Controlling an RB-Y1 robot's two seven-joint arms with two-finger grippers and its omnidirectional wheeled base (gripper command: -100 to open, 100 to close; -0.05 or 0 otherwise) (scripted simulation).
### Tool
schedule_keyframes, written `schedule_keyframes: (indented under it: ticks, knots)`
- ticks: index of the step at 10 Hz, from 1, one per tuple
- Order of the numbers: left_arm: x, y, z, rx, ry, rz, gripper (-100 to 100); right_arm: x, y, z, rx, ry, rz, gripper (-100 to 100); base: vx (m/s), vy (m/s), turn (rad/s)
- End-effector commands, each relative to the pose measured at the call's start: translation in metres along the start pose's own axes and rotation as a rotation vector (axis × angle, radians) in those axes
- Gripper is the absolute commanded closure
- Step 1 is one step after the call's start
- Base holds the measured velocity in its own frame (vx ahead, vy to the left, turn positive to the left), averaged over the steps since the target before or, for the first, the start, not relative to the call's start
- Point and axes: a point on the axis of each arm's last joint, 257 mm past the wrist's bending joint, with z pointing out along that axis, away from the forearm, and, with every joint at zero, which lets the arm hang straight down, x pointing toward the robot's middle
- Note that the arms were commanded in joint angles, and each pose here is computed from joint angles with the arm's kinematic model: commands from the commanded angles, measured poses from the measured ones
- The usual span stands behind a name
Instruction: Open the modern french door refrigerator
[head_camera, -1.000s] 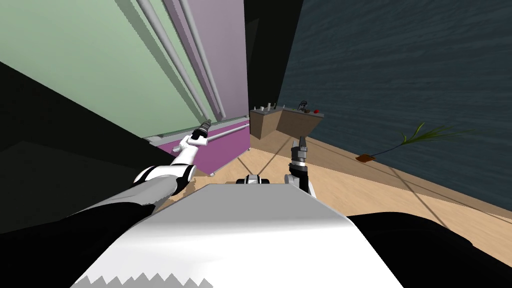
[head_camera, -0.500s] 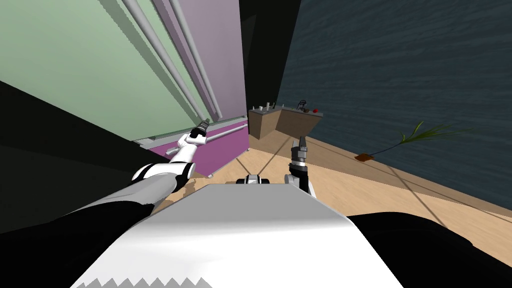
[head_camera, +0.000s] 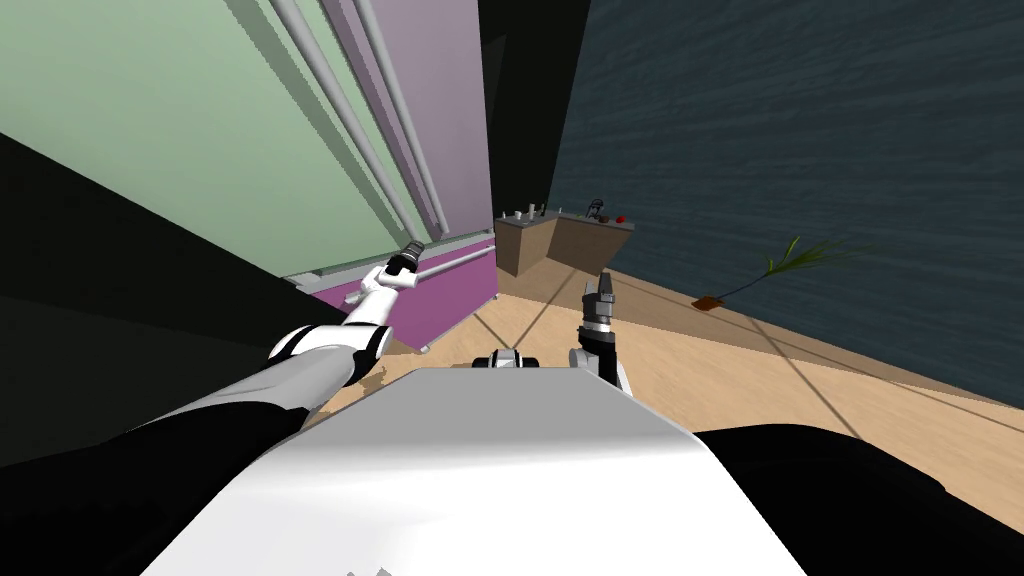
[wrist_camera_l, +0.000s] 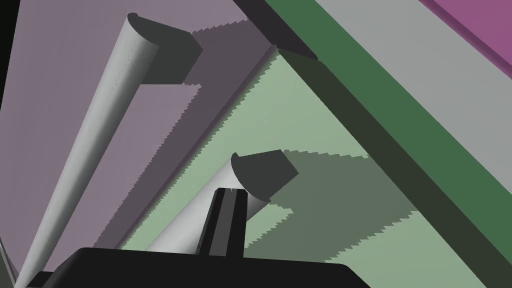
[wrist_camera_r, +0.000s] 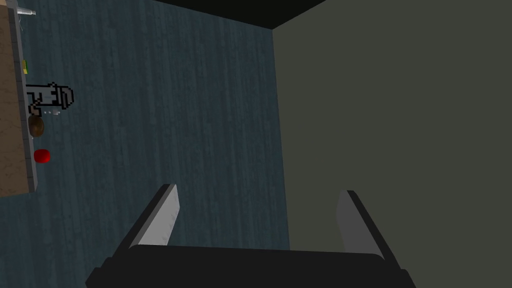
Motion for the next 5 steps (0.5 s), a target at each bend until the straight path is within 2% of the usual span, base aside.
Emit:
schedule_keyframes:
  ticks: [1,2,5]
  knots:
    - [0.016,-0.027,0.004,0.046,0.031,-0.007,100,0.000,0.000,0.000,0.000,0.000,0.000,0,-0.243,0.175,-0.200]
    - [0.016,-0.027,0.004,0.046,0.031,-0.007,100,0.000,0.000,0.000,0.000,0.000,0.000,0,-0.225,0.119,-0.053]
    - [0.037,-0.059,0.005,0.101,0.071,-0.016,100,0.000,0.000,0.000,0.000,0.000,0.000,0,-0.252,0.128,-0.142]
